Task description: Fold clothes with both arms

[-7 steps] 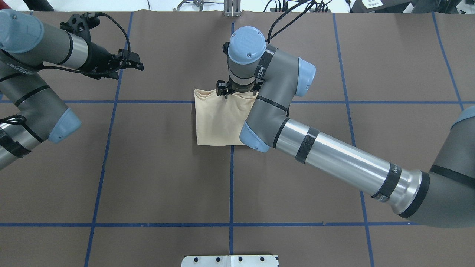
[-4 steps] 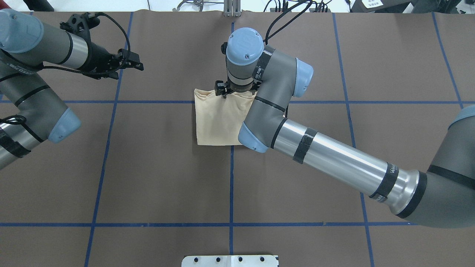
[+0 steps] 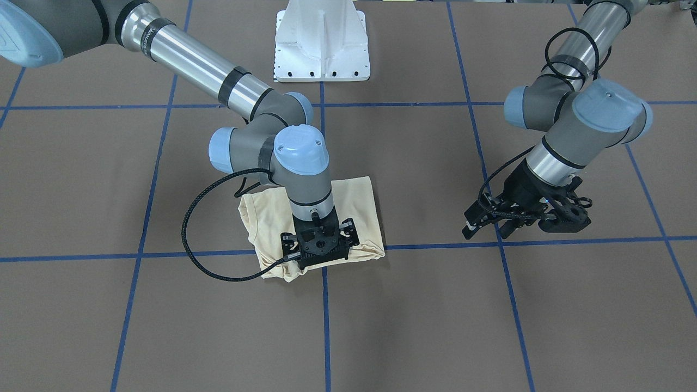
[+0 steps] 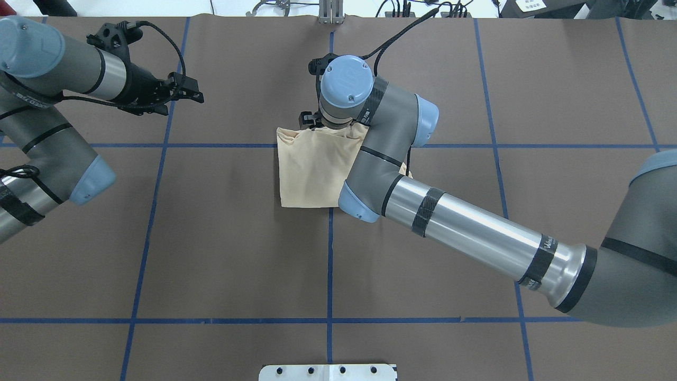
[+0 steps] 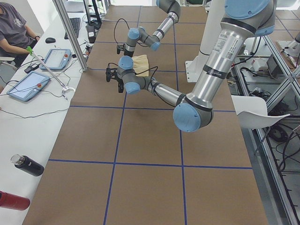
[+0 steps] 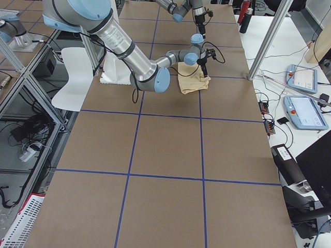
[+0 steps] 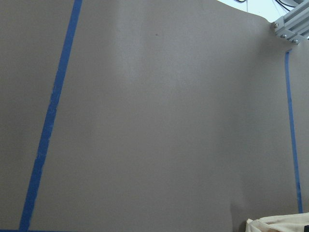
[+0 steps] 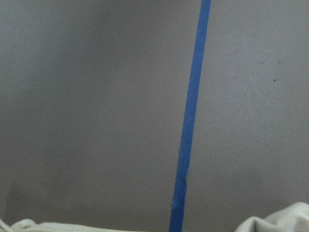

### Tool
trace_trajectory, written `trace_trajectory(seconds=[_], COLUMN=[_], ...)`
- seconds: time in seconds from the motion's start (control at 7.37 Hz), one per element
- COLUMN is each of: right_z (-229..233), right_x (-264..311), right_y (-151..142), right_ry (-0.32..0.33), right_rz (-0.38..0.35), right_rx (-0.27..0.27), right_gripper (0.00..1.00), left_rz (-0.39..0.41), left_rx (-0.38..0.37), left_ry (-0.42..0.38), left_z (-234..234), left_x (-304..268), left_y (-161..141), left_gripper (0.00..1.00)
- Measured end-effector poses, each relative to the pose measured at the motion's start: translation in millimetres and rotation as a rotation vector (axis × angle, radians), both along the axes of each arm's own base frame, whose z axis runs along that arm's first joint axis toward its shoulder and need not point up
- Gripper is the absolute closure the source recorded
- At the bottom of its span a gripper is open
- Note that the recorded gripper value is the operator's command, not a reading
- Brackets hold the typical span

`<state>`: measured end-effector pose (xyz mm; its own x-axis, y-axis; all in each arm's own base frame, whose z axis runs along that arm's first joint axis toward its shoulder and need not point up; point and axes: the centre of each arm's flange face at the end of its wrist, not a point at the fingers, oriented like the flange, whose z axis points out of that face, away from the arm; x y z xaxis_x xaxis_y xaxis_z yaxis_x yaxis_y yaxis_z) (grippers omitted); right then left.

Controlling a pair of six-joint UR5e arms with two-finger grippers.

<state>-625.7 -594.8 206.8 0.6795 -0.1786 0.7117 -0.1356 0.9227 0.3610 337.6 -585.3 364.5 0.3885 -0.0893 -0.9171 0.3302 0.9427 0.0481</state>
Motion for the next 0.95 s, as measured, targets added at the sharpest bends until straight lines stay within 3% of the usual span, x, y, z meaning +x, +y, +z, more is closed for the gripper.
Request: trace_trajectory(seconds=[0.27,0.68,0.95], right_z=[-10.7,-41.8,-39.1], right_x=[5.9,67.3,130.2], right_y=[-4.4,-17.1,-23.9], right_ry=[-0.026,0.043,0.071], right_rz=[0.014,0.038,0.055], right_rx=[0.022,-0.072,-0.142], right_gripper=[0.01,0.01,0.01], left_rz=[-0.006,-0.013,-0.08], left_rx=[0.009,0.113,0.144], left_ry=[0.0,-0.059,-0.105], left_z=[-0.9,15.9,33.8], left_x=[-6.4,-43.9,-85.9], left_y=[-3.2,-7.2,-3.7], left_gripper=[0.0,0.0,0.0])
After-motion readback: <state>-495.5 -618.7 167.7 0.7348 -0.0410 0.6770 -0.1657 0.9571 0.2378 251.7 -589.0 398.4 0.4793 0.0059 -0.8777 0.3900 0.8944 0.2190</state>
